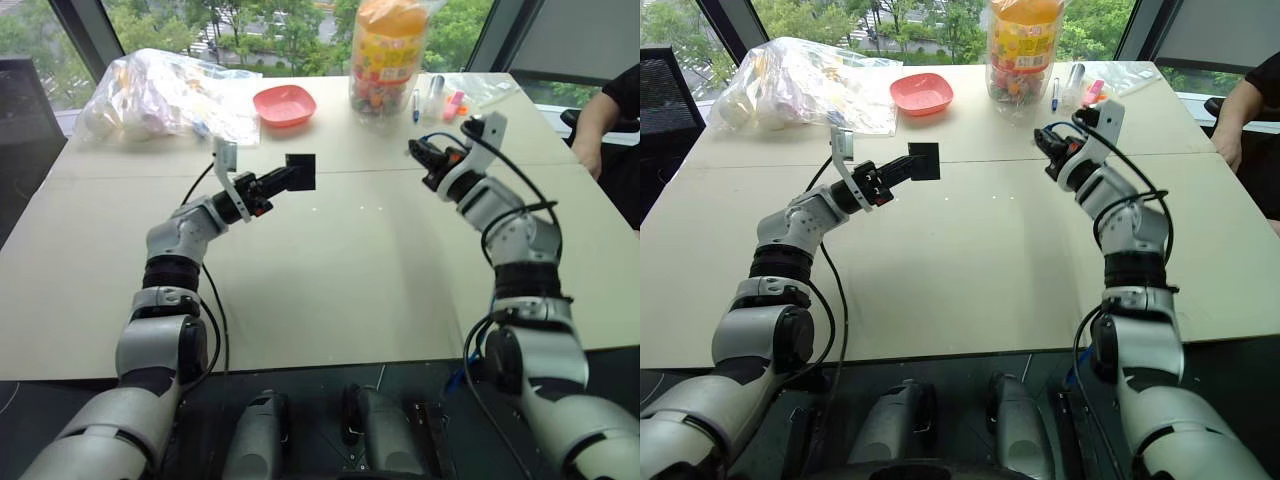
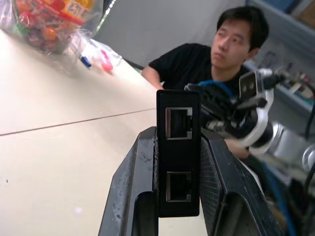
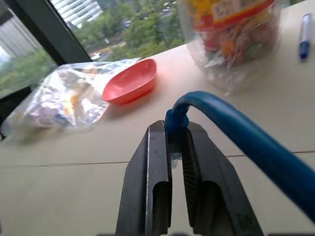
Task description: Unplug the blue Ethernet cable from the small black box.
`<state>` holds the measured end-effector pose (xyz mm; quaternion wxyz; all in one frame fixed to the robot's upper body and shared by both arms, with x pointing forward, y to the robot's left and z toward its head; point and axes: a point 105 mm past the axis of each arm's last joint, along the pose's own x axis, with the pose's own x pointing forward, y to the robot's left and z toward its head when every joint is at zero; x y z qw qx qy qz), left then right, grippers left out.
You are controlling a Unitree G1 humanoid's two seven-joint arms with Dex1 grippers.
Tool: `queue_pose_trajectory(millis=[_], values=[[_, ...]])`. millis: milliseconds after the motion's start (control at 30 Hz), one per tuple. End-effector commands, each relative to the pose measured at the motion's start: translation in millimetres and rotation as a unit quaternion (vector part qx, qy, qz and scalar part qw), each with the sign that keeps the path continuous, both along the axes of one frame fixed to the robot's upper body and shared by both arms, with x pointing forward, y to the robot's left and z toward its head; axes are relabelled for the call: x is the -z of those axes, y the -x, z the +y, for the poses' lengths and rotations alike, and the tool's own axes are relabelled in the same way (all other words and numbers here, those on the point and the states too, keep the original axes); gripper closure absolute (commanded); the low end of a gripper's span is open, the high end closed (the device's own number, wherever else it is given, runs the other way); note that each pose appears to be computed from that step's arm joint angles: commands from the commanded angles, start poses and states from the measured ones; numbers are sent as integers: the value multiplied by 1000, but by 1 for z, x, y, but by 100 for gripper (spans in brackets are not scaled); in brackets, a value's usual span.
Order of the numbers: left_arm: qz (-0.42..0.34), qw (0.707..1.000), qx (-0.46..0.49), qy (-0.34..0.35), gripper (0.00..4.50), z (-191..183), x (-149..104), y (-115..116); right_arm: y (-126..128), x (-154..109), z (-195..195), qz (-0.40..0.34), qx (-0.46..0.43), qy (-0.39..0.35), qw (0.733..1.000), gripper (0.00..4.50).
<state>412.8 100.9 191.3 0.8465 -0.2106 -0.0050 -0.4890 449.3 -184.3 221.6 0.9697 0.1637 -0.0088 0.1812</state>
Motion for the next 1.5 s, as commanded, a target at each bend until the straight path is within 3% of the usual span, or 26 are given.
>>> queue_pose_trajectory(millis=[33,300,400,533,633,800,900,1067,1100,1200,1233,1300,1333,1400,1500], values=[[-79,995,-17,-52,400,-11,-9,1,-14,-4,-5,-6,25,88,996,443],[-151,982,-21,-113,400,-37,0,8,-19,64,-6,98,26,166,981,443],[-161,978,-23,-127,400,-41,4,9,-18,75,-5,110,25,161,981,334],[-163,977,-32,-133,400,-43,8,7,-16,78,-5,110,19,159,981,138],[-173,972,-39,-155,400,-46,15,5,-9,77,8,108,-46,144,983,9],[-173,966,-65,-179,400,-48,29,-2,31,91,32,121,-180,148,965,9],[-172,965,-68,-188,400,-50,35,-4,40,103,24,131,-164,207,955,9],[-174,965,-61,-186,400,-53,35,-5,45,97,19,121,-170,277,938,9],[-175,965,-60,-187,400,-54,34,-5,49,99,18,124,-184,304,927,9],[-176,965,-56,-187,400,-54,34,-4,86,125,10,148,-294,464,823,9],[-176,965,-54,-186,400,-55,34,-4,89,119,14,152,-315,432,831,9],[-176,966,-53,-183,400,-55,33,-4,86,89,31,144,-335,282,887,9],[-175,966,-54,-181,400,-55,33,-4,83,79,35,142,-336,229,902,9],[-172,968,-59,-174,400,-55,32,-5,73,72,33,137,-317,172,922,9],[-166,970,-68,-162,400,-52,29,-6,51,50,28,143,-261,-16,955,9]])
